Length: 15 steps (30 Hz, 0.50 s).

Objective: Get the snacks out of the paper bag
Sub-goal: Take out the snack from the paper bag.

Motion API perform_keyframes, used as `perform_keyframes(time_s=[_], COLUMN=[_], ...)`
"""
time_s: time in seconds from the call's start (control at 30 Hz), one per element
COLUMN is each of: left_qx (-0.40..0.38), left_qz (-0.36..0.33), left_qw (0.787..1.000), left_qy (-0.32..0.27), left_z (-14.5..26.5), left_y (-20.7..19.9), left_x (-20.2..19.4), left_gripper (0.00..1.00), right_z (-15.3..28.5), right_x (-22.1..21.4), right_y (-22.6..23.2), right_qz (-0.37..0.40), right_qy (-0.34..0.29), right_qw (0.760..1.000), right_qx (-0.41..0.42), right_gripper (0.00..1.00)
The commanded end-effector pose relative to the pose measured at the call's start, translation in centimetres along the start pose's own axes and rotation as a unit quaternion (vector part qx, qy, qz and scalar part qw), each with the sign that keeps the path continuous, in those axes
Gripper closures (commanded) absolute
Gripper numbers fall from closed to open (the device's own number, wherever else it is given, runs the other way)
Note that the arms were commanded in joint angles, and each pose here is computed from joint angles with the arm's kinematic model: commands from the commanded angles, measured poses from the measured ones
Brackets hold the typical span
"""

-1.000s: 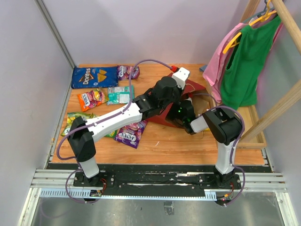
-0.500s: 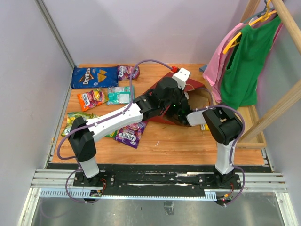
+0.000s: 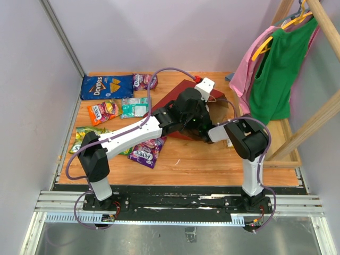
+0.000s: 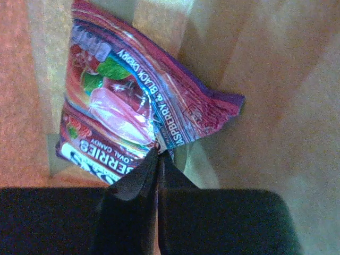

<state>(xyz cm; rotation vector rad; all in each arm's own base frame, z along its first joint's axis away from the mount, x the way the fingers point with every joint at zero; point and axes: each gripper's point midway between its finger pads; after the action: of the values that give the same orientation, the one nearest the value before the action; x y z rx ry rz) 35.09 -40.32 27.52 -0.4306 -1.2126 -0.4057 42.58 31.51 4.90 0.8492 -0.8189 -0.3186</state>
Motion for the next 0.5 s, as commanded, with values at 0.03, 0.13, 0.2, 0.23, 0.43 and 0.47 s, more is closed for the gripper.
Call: perform_keyframes(time_s=[0.03, 0.13, 0.2, 0.23, 0.43, 0.47], left_qx=[0.039, 0.052, 0.072, 0.083, 0.115, 0.116], left_qz=[-0.017, -0.009, -0.014, -0.018, -0.031, -0.031], left_qw=[0.999, 0.998, 0.997, 0.996, 0.992, 0.992], left_qy=[-0.016, -0.020, -0.027, -0.030, -0.033, -0.034], left_z=[-0.4, -0.3, 0.0, 0.1, 0.2, 0.1], left_y=[1.4, 2.9, 4.0, 4.5, 6.0, 6.1], left_x=[1.0, 1.5, 1.8, 2.0, 1.9, 1.9], left_gripper=[1.00, 0.99, 0.99, 0.99, 1.00, 1.00], right_z=[4.7, 7.9, 10.3, 11.4, 17.3, 18.2], right_x=[3.7, 4.0, 4.1, 4.3, 6.6, 7.0], right_y=[3.9, 4.2, 4.2, 4.2, 4.5, 4.6], right_qz=[0.019, 0.022, 0.018, 0.019, 0.068, 0.076], right_qy=[-0.046, -0.049, -0.051, -0.055, -0.093, -0.099], right_qw=[0.998, 0.998, 0.998, 0.998, 0.993, 0.991], right_qx=[0.042, 0.023, 0.014, 0.008, -0.038, -0.044], right_gripper=[0.99, 0.99, 0.99, 0.99, 0.99, 0.99])
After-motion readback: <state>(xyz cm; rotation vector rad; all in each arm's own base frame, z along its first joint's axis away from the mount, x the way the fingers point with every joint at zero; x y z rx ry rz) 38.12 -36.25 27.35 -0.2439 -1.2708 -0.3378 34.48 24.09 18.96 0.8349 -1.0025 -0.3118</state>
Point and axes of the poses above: each gripper's point midway between its finger pads, its own z axis back along the fingers, its own y axis along the line the jaws close on, x = y × z, and after that the axes turned 10 degrees about z, right-handed
